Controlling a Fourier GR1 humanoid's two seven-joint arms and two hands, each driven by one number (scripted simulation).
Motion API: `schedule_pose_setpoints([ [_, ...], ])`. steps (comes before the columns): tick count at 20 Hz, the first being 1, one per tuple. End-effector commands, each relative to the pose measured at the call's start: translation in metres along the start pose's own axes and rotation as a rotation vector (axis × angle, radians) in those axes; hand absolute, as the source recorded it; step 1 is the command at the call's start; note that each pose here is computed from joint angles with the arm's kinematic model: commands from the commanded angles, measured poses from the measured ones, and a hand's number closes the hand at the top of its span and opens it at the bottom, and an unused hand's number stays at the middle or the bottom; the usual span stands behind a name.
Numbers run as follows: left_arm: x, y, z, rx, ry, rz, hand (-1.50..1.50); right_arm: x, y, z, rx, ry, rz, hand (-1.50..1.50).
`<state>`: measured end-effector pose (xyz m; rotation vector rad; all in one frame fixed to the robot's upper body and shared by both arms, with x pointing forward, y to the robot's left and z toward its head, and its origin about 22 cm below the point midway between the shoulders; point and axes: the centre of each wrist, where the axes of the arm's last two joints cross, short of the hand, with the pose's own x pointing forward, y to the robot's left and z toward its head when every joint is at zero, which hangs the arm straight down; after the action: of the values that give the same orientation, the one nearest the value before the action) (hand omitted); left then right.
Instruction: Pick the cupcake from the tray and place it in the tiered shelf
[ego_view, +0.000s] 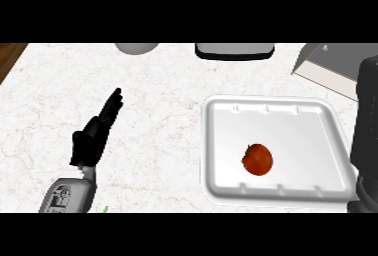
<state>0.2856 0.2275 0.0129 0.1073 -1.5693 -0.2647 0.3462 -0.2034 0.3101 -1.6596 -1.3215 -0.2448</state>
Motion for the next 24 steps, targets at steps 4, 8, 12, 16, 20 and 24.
schedule_pose_setpoints([
  [4, 0.027, 0.0, 0.006, -0.013, -0.013, 0.007, 0.0, 0.006, 0.001, -0.035, -0.05, 0.027, 0.052, 1.5],
  [8, -0.009, -0.006, 0.01, 0.012, 0.007, -0.004, 0.0, -0.004, -0.016, -0.057, -0.069, -0.035, 0.125, 1.5],
  [12, 0.012, -0.007, 0.001, -0.003, -0.008, 0.005, 0.0, -0.04, 0.024, -0.083, -0.11, -0.033, 0.123, 1.5],
  [16, -0.008, -0.012, 0.002, 0.005, -0.007, 0.007, 0.0, -0.04, 0.058, -0.067, -0.148, -0.055, 0.195, 1.5],
  [20, 0.0, -0.013, 0.011, 0.009, -0.019, -0.011, 0.0, -0.055, 0.061, -0.097, -0.136, -0.158, 0.238, 1.5],
  [24, 0.004, -0.014, 0.003, -0.008, -0.02, 0.007, 0.0, -0.093, 0.065, -0.116, -0.187, -0.089, 0.203, 1.5],
])
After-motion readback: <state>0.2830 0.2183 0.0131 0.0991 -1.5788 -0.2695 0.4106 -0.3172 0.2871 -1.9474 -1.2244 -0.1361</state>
